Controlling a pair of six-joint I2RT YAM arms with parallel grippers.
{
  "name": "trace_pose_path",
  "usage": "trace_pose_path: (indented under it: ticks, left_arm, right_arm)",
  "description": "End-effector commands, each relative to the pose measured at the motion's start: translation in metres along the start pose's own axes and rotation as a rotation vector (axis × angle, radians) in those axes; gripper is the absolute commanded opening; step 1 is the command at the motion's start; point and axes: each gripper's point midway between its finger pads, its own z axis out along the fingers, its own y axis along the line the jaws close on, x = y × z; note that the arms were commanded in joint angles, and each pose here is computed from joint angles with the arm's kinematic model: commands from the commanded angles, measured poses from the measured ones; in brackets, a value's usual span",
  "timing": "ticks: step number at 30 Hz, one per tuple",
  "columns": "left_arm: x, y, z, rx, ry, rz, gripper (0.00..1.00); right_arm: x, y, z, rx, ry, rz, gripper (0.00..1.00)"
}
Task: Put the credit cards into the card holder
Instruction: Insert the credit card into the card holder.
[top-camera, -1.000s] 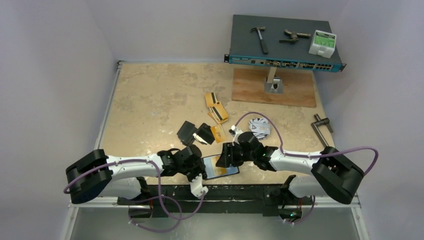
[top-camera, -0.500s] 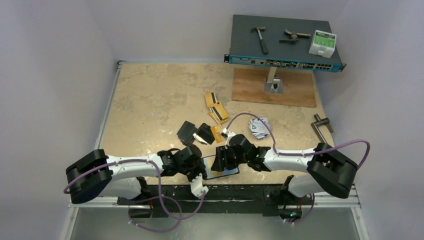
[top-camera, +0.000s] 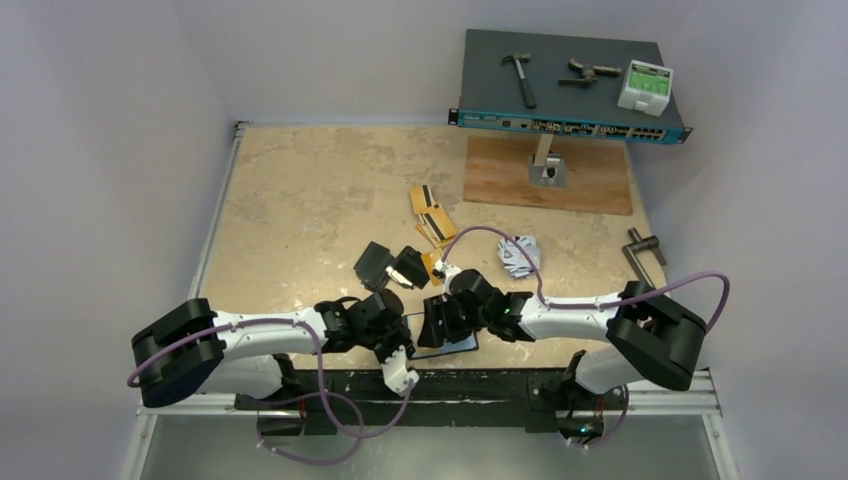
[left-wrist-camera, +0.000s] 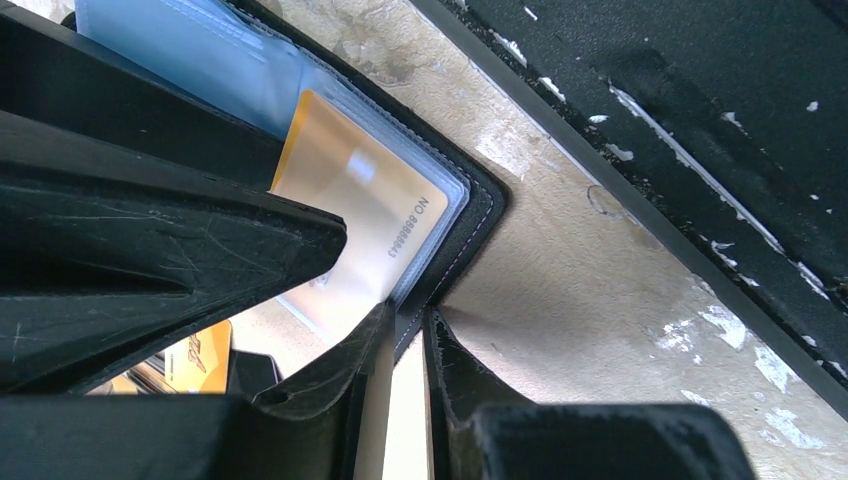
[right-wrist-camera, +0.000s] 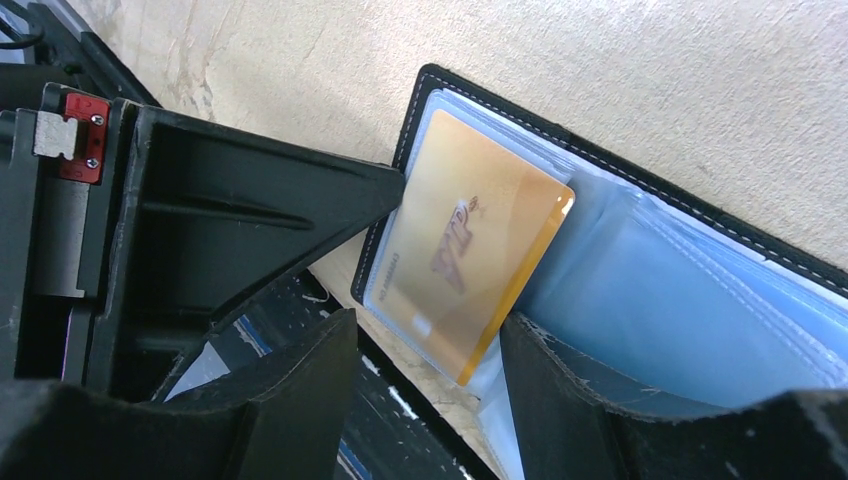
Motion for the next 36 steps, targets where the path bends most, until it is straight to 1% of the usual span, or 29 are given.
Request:
trace_pose_path:
  ticks: [1,6,8,11,15,16,20,24,26,29,32,34,36]
  left_arm:
    - [-0.011,0.022,0.001,-0.082,-0.044,0.014,0.15]
    - [-0.011,0.023,0.001,-0.089,-0.049,0.017,0.16]
    - [-0.011,0.023,0.001,-0.090,-0.046,0.015,0.15]
    - [-0.010,0.020,0.000,-0.082,-0.041,0.013,0.15]
    - [-0.007,0.016,-0.001,-0.073,-0.027,0.013,0.16]
    - [-0.006,0.014,-0.001,-0.068,-0.022,0.013,0.17]
    - [-0.001,0.011,-0.004,-0.060,0.006,0.011,0.26]
    - [0.003,0.020,-0.012,-0.063,0.041,-0.013,0.33]
    - [0.007,0.028,-0.019,-0.063,0.061,-0.053,0.36]
    - [0.014,0.047,-0.038,-0.053,0.102,-0.168,0.37]
    - [0.025,0.059,-0.062,-0.018,0.166,-0.302,0.38]
    - [0.033,0.064,-0.076,0.023,0.213,-0.419,0.38]
    - [0.040,0.070,-0.092,0.091,0.262,-0.578,0.38]
  right_arm:
    - [0.003,0.017,0.008,-0.062,0.033,-0.044,0.55]
    - [0.001,0.025,0.010,-0.103,0.033,-0.062,0.55]
    - [0.003,0.029,0.006,-0.135,0.034,-0.046,0.55]
    - [-0.006,0.024,-0.006,-0.114,-0.015,-0.022,0.56]
    - [-0.029,0.004,-0.032,-0.089,-0.100,0.038,0.58]
    - [-0.035,-0.002,-0.039,-0.072,-0.122,0.048,0.59]
    - [-0.062,-0.010,-0.065,-0.028,-0.213,0.051,0.65]
    - [-0.074,-0.022,-0.074,0.011,-0.243,0.082,0.65]
    - [-0.081,-0.040,-0.080,0.085,-0.291,0.138,0.66]
    - [-0.106,-0.074,-0.102,0.162,-0.383,0.241,0.67]
    - [-0.131,-0.095,-0.124,0.245,-0.456,0.270,0.70]
    - [-0.140,-0.111,-0.135,0.326,-0.474,0.302,0.72]
    - [-0.147,-0.126,-0.147,0.397,-0.503,0.335,0.78]
